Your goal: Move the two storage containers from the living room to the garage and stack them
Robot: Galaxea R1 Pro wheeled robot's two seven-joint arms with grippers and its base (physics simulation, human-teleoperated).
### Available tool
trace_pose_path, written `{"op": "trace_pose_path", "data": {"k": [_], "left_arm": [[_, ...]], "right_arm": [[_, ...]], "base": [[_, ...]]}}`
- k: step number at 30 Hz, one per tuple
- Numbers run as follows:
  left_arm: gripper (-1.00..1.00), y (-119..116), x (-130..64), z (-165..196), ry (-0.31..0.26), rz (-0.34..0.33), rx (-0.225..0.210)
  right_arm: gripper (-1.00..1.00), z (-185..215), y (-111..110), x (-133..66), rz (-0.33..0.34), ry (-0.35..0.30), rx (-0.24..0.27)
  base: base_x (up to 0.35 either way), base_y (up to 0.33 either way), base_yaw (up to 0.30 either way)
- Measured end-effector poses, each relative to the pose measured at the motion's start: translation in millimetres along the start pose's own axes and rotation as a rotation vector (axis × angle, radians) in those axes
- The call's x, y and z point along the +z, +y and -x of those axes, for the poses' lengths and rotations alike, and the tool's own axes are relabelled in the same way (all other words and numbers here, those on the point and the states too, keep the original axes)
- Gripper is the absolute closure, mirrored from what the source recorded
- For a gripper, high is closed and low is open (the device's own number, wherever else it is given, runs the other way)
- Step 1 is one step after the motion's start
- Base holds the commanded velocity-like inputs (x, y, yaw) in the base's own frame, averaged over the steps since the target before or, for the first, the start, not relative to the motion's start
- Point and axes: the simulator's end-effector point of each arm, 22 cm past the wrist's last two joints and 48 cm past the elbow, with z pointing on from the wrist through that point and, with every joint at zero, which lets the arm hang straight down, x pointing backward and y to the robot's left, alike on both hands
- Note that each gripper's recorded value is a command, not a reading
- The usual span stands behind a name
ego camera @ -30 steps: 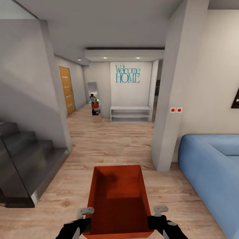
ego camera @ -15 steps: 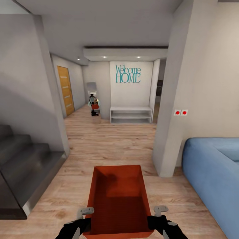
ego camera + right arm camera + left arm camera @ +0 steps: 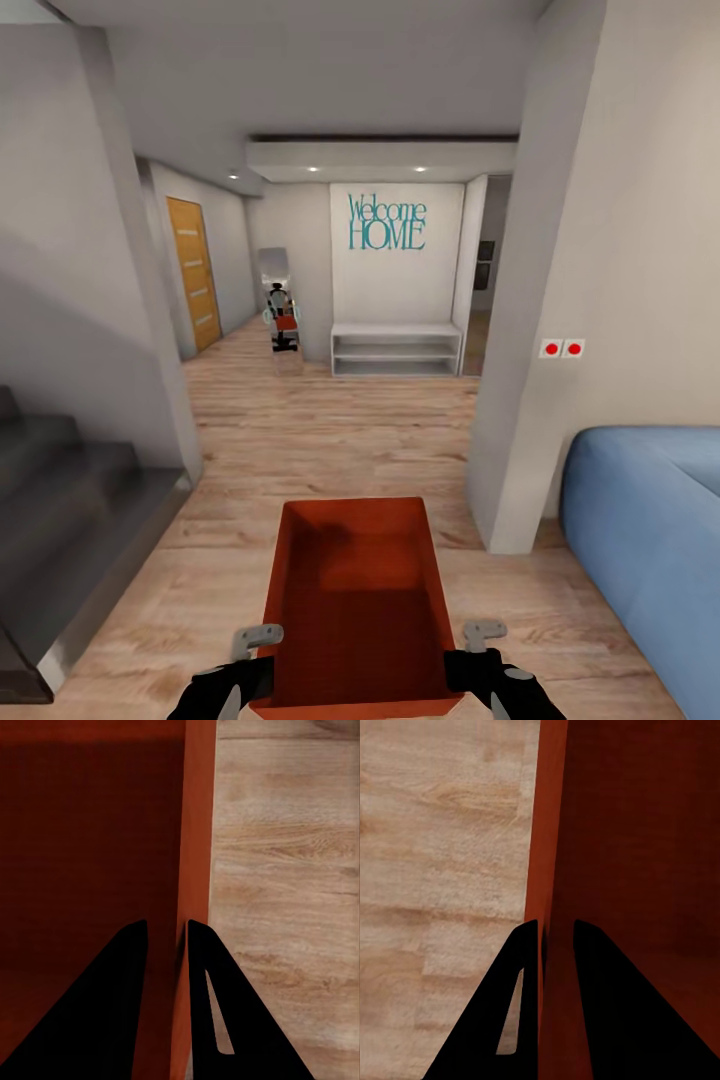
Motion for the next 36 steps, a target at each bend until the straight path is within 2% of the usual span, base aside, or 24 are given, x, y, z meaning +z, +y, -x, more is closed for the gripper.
{"op": "trace_pose_path", "data": {"k": [9,17,36], "left_arm": [[1.00,0.0,0.0,0.0,0.000,0.000,0.000],[1.00,0.5,0.0,0.0,0.000,0.000,0.000],[1.00,0.5,0.0,0.0,0.000,0.000,0.000]], "right_arm": [[1.00,0.0,0.0,0.0,0.000,0.000,0.000],[1.00,0.0,0.5,0.1,0.000,0.000,0.000],[1.00,0.0,0.6,0.1,0.000,0.000,0.000]], "base": [[0.327,0.000,0.002],[0.327,0.000,0.142],[0.327,0.000,0.043]]}}
